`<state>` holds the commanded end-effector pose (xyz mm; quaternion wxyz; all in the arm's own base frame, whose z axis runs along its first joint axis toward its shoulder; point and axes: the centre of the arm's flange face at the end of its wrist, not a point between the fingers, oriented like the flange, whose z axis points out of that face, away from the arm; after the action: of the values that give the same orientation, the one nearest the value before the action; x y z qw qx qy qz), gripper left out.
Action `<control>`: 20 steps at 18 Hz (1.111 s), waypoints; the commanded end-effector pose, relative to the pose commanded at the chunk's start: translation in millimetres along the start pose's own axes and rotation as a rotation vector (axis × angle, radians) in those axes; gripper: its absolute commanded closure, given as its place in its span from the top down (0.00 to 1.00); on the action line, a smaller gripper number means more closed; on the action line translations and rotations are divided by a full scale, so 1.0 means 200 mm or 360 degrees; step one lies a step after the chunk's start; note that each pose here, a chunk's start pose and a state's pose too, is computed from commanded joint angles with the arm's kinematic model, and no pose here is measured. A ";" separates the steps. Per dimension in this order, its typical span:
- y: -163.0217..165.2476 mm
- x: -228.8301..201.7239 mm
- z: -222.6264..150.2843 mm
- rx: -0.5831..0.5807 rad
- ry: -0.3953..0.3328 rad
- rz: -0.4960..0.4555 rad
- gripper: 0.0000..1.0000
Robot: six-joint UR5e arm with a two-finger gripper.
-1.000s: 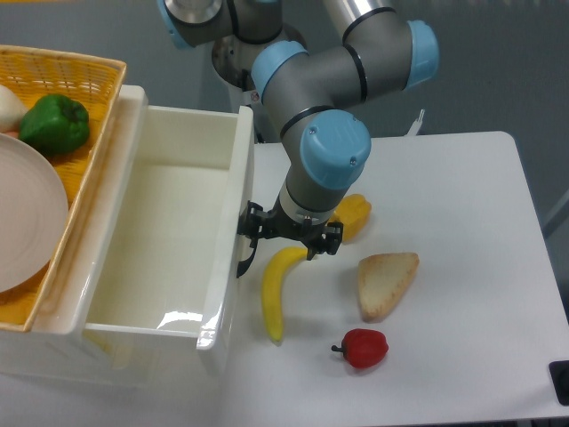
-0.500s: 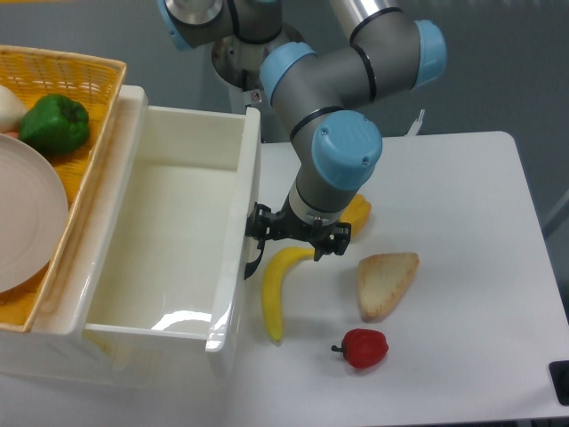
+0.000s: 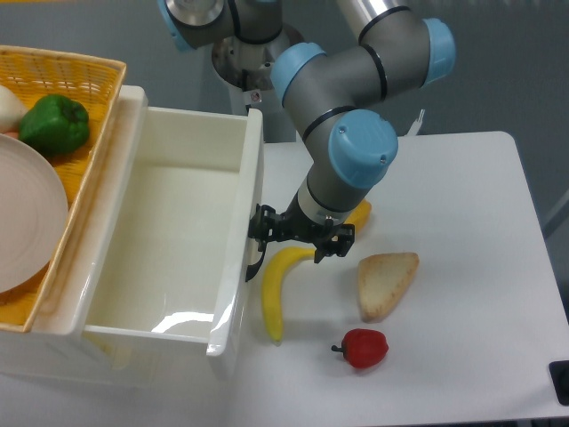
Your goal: Slide open the top white drawer
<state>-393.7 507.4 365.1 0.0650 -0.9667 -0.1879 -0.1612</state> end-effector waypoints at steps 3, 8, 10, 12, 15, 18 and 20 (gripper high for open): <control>0.00 -0.04 -0.02 0.0051 0.0065 -0.0033 1.00; 0.01 -0.09 -0.02 0.0099 0.0138 -0.0066 1.00; 0.01 -0.11 -0.03 0.0116 0.0161 -0.0078 1.00; 0.02 -0.14 -0.06 0.0148 0.0183 -0.0101 1.00; 0.04 -0.20 -0.13 0.0214 0.0192 -0.0115 1.00; 0.07 -0.23 -0.21 0.0271 0.0153 0.0004 1.00; 0.09 -0.26 -0.27 0.0315 0.0108 0.0062 1.00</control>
<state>-447.6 463.8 397.7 0.1698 -0.9530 -0.1816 -0.1731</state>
